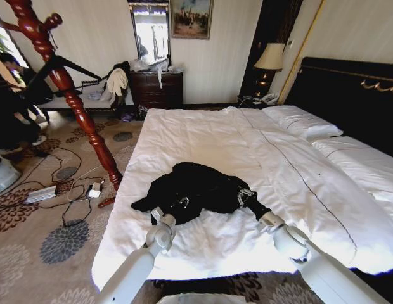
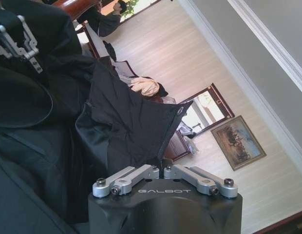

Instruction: Pick up the clothes from the bed and hang them on the clothes hanger.

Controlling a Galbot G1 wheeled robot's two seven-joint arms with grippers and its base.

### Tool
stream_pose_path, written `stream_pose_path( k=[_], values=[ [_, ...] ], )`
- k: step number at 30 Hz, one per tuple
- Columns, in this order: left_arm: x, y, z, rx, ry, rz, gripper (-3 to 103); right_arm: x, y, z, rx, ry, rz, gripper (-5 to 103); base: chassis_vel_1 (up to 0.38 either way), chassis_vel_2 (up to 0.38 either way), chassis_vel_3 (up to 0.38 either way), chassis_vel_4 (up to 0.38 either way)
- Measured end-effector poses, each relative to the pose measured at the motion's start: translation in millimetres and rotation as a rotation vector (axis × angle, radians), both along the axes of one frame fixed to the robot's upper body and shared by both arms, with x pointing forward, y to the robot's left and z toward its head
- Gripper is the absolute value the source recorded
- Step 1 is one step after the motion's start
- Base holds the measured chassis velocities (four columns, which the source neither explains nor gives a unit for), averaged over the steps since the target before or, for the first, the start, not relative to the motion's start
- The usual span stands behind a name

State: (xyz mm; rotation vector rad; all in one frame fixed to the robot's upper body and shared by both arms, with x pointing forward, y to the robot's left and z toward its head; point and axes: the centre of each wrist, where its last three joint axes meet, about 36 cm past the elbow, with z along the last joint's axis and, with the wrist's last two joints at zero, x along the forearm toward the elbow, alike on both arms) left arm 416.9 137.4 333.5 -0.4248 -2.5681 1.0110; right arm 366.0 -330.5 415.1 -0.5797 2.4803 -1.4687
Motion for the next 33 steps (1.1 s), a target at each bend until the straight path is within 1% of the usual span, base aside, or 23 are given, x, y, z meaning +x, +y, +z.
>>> stream_pose_path(
  k=[3,4,6,7,9,10,12,13,16,19,21,22,25,26,27,30,31,33],
  values=[
    [-4,2,3,0.011,0.002,0.006,15,-2,0,-2,-0.004,0.003,0.002,0,0.000,0.000,0.000,0.000],
    [-4,2,3,0.011,0.002,0.006,15,-2,0,-2,-0.004,0.003,0.002,0,0.000,0.000,0.000,0.000],
    [-8,5,3,0.027,-0.001,0.007,5,-2,-1,-2,-0.007,0.001,0.002,0,0.000,0.000,0.000,0.000],
    [-9,6,4,0.036,-0.004,0.008,2,-2,-1,-2,-0.008,0.001,0.002,0,0.000,0.000,0.000,0.000],
    [-11,7,5,0.043,-0.008,0.007,2,-2,-1,-2,-0.008,0.000,0.001,0,0.000,0.000,0.000,0.000],
    [-12,9,5,0.050,-0.013,0.006,-2,-1,-1,-3,-0.008,0.000,0.001,0,0.000,0.000,0.000,0.000],
    [-13,12,6,0.061,-0.020,0.008,4,-1,-1,-3,-0.010,-0.001,0.001,0,0.000,0.000,0.000,0.000],
    [-12,13,7,0.065,-0.024,0.012,2,-1,-2,-4,-0.010,-0.001,0.001,0,0.000,0.000,0.000,0.000],
    [-12,14,7,0.068,-0.033,0.018,1,-2,-1,-4,-0.010,-0.001,0.002,0,0.000,0.000,0.000,0.000],
    [-11,16,15,0.079,-0.073,0.018,0,-1,-1,-3,0.012,0.005,-0.011,0,0.000,0.000,0.000,0.000],
    [-11,17,17,0.082,-0.081,0.015,0,-1,-2,-2,0.018,0.006,-0.016,0,0.000,0.000,0.000,0.000],
    [-12,18,21,0.087,-0.094,0.011,0,-1,-2,0,0.030,0.008,-0.023,0,0.000,0.000,0.000,0.000],
    [-17,27,40,0.133,-0.166,-0.011,0,-1,-1,10,0.096,0.023,-0.067,0,0.000,0.000,0.000,0.000],
    [-17,27,40,0.133,-0.166,-0.011,0,-1,-1,10,0.096,0.023,-0.067,0,0.000,0.000,0.000,0.000],
    [-17,31,47,0.146,-0.189,-0.015,0,-1,0,14,0.120,0.030,-0.078,0,0.000,0.000,0.000,0.000],
    [-17,54,85,0.249,-0.331,-0.011,0,-1,9,43,0.273,0.074,-0.135,0,0.000,0.000,0.000,0.000],
    [-17,54,85,0.249,-0.331,-0.011,0,-1,9,43,0.273,0.074,-0.135,0,0.000,0.000,0.000,0.000],
    [-17,72,113,0.294,-0.402,-0.011,0,0,14,66,0.358,0.090,-0.155,0,0.000,0.000,0.000,0.000]
  ],
)
